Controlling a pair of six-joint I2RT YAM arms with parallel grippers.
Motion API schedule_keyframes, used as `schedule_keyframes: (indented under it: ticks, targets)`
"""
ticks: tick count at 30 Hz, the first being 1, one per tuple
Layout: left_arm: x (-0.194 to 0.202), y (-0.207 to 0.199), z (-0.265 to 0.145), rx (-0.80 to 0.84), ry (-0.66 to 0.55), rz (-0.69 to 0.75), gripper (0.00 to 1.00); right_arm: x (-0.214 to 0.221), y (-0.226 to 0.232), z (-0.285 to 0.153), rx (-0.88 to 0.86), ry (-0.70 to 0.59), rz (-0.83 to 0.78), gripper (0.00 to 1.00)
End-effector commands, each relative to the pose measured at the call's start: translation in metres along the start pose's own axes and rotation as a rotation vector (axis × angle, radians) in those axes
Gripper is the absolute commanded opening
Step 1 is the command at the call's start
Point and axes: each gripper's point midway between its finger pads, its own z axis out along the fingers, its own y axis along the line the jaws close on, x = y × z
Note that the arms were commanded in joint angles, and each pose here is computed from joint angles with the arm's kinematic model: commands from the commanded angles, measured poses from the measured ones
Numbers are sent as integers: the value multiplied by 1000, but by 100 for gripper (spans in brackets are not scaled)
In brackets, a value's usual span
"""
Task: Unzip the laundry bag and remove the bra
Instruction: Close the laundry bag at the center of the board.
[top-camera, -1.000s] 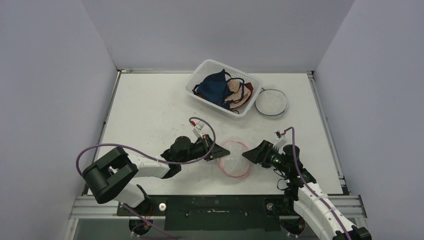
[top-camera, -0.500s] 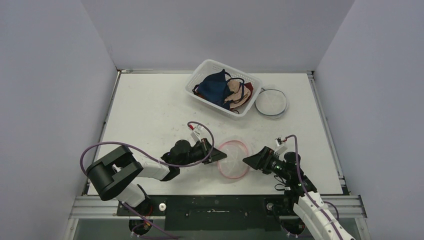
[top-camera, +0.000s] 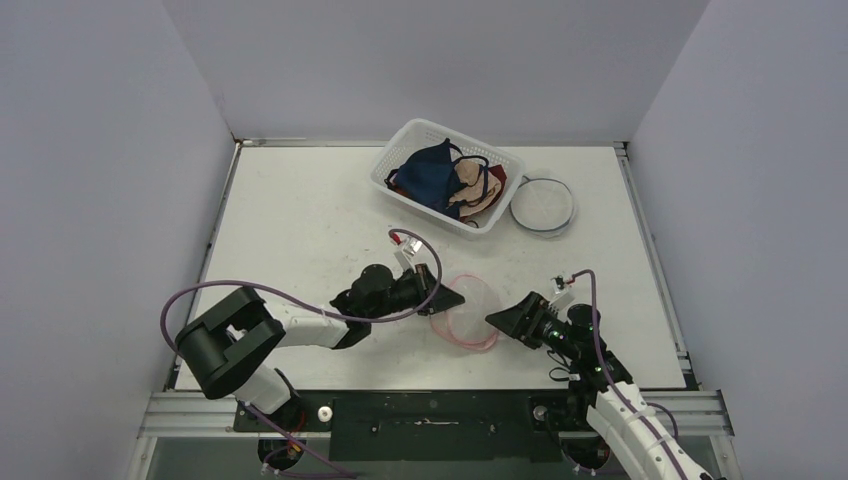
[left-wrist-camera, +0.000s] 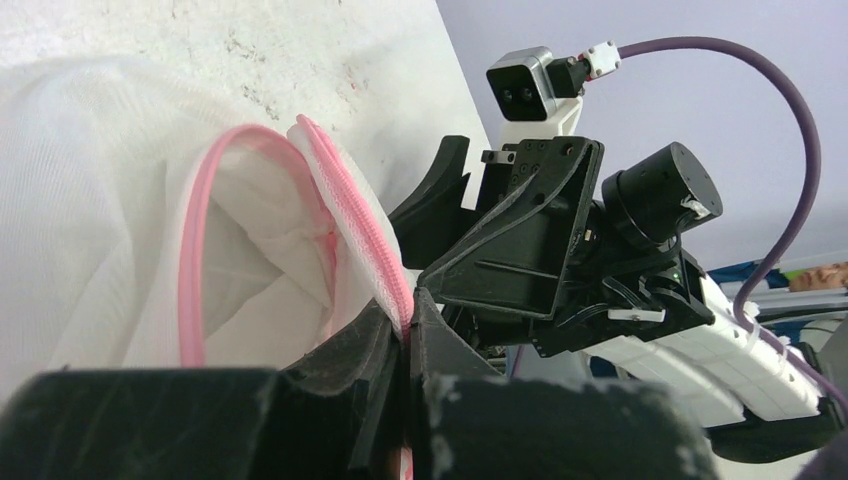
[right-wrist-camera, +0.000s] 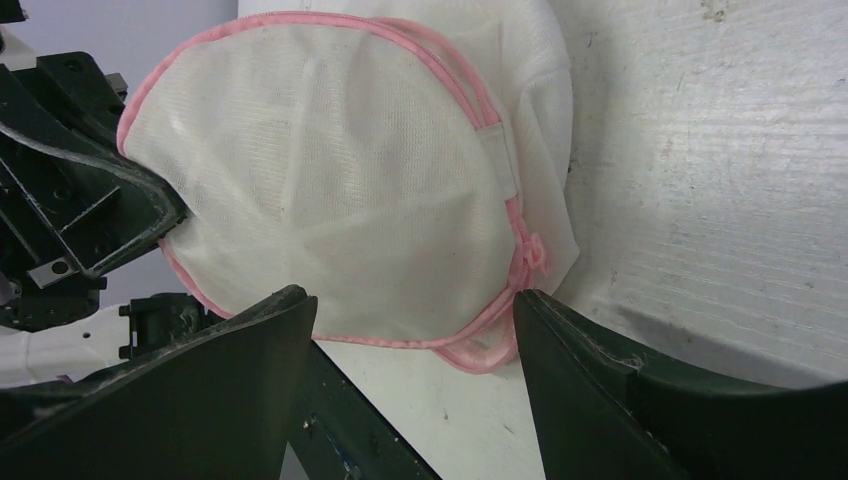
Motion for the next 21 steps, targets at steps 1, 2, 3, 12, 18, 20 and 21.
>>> schedule_keyframes:
  ticks: [1,2,3,12,18,20,21]
  targets:
    - [-17,-17,5,27,8,107,0,6,-19,5,17,-37,44,73]
    - [-20,-17,6,24,10,113,0,5,-20,6,11,-48,57,73]
    - [-22,-16,7,20,13,115,0,3,-20,7,10,-63,68,73]
    - [-19,4,6,-8,31,70,0,-5,-37,9,105,-123,52,73]
    - [-11,6,5,30,29,-10,0,2,-47,12,121,-109,56,75]
    - [-9,7,6,41,29,-23,0,5,-47,14,127,-107,54,74]
    - [-8,8,6,41,29,-27,0,6,-46,15,125,-104,53,74]
